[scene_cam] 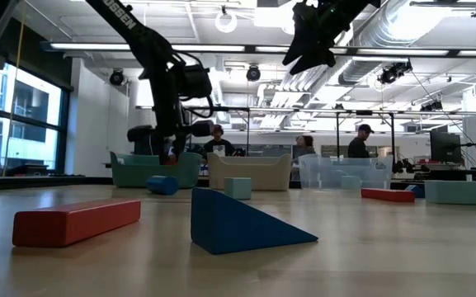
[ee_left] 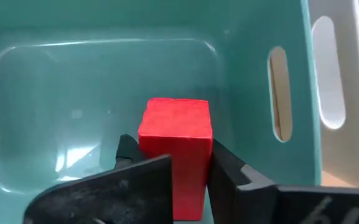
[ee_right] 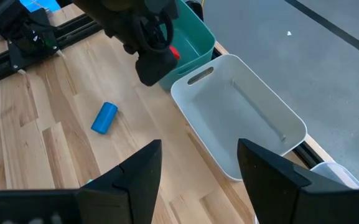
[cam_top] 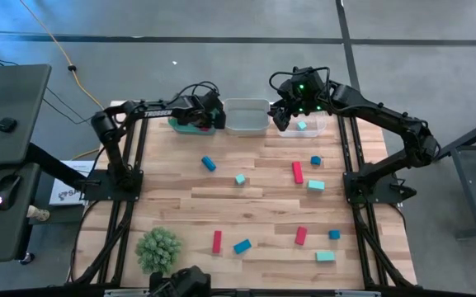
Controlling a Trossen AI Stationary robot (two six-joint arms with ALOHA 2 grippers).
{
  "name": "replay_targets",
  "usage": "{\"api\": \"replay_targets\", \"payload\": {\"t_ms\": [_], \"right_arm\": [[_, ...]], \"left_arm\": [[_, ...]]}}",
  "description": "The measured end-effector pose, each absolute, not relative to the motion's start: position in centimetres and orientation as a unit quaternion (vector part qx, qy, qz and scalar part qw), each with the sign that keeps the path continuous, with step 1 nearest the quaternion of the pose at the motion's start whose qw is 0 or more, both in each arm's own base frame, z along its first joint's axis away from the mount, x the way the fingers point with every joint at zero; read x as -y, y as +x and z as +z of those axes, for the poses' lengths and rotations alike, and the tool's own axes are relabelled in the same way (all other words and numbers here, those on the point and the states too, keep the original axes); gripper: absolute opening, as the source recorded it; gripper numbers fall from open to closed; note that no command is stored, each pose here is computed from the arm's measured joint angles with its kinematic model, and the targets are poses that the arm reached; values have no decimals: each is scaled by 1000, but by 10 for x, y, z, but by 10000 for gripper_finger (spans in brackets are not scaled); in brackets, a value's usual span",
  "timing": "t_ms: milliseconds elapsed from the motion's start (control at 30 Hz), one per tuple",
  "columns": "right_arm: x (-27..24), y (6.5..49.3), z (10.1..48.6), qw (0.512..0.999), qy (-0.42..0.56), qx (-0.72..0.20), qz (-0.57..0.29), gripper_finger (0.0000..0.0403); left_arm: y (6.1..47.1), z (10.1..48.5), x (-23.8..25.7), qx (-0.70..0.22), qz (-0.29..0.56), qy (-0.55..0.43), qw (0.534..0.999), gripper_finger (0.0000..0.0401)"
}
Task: Sort & place blocks by color
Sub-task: Put the red block into the green bin, then put the blue block into the top gray bin
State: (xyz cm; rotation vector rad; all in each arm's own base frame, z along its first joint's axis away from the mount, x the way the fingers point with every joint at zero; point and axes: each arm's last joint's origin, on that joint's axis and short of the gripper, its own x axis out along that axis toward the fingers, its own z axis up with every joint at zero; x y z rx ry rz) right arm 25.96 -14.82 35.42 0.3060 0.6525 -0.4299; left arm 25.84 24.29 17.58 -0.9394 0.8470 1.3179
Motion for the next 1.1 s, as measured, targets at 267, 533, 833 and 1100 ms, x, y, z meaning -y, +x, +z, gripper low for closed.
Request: {"api": "replay_targets", "payload": {"t_ms": [267, 533, 833, 1100], "right_arm": [[148, 260, 354, 913, 149, -317, -208, 200], [148, 260, 354, 913, 149, -317, -208, 200], [148, 260, 354, 913, 153, -316, -208, 200], [147, 260, 354, 915, 157, -315, -196, 200]], "left_arm": [[260, 173, -244, -365, 570, -408, 612, 68], [259, 173, -245, -368, 566, -408, 614, 93], [259, 179, -245, -367, 558, -396, 630, 117], [257, 201, -242, -336, 546, -400, 655, 118]]}}
